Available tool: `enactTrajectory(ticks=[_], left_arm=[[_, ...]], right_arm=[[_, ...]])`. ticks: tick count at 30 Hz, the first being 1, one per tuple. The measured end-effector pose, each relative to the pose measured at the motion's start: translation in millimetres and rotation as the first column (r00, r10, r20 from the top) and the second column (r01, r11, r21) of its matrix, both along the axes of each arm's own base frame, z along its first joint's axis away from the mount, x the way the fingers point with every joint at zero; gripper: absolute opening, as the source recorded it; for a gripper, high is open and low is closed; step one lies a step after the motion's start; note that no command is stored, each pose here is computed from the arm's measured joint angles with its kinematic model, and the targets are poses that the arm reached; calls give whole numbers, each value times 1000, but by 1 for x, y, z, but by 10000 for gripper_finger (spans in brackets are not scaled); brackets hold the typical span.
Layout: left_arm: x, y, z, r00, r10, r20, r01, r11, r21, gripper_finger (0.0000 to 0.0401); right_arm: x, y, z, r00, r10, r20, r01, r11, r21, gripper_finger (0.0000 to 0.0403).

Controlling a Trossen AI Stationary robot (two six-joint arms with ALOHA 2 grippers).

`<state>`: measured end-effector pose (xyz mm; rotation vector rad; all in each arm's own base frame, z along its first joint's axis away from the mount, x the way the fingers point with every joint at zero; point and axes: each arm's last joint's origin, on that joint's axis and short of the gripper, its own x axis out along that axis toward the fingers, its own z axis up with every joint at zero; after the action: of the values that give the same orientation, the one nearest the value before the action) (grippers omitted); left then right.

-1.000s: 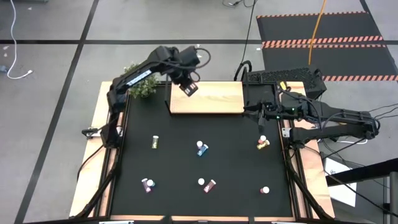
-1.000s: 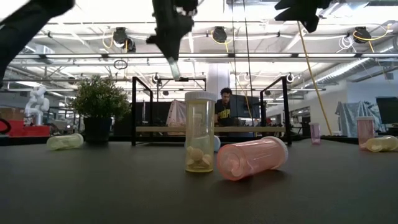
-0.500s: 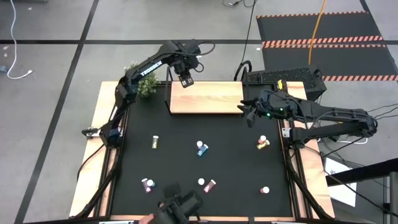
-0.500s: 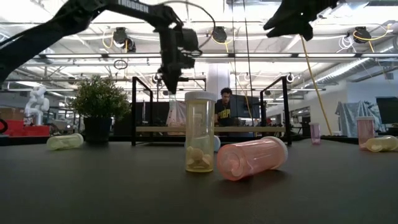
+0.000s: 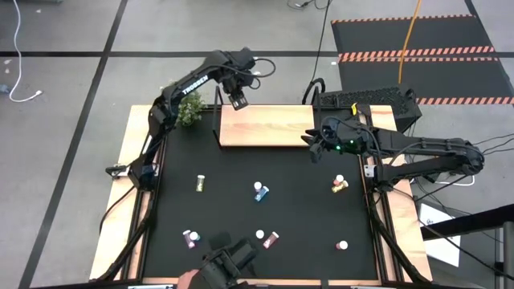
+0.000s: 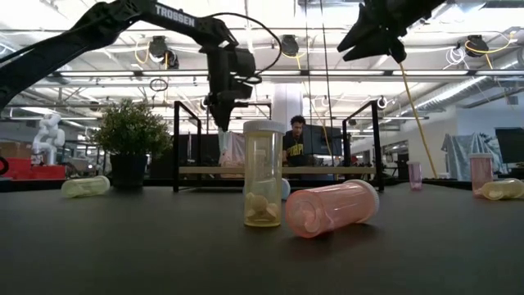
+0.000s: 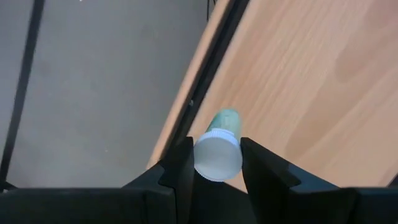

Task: Pick and place medicine bottles onto shelf by color
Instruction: Put the top left blue pill bottle on the shelf

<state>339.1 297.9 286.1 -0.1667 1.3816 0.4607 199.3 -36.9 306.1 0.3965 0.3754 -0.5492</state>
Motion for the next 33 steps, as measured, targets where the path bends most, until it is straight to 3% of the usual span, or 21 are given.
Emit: enactTrajectory(ticks=[10,24,33], left_arm=[[3,-13,-42,989,-23,-147,15,998,-57,122],[11,-11,-32,996,-1,-87,3,1000,20,122],[11,-10,-41,996,4,-95,-2,1000,17,122]], right_arm=[[0,0,0,1000,7,2,-7,1000,-2,130],[0,0,0,999,31,-21,-32,999,-40,130],[0,0,0,999,32,-26,-33,999,-41,130]])
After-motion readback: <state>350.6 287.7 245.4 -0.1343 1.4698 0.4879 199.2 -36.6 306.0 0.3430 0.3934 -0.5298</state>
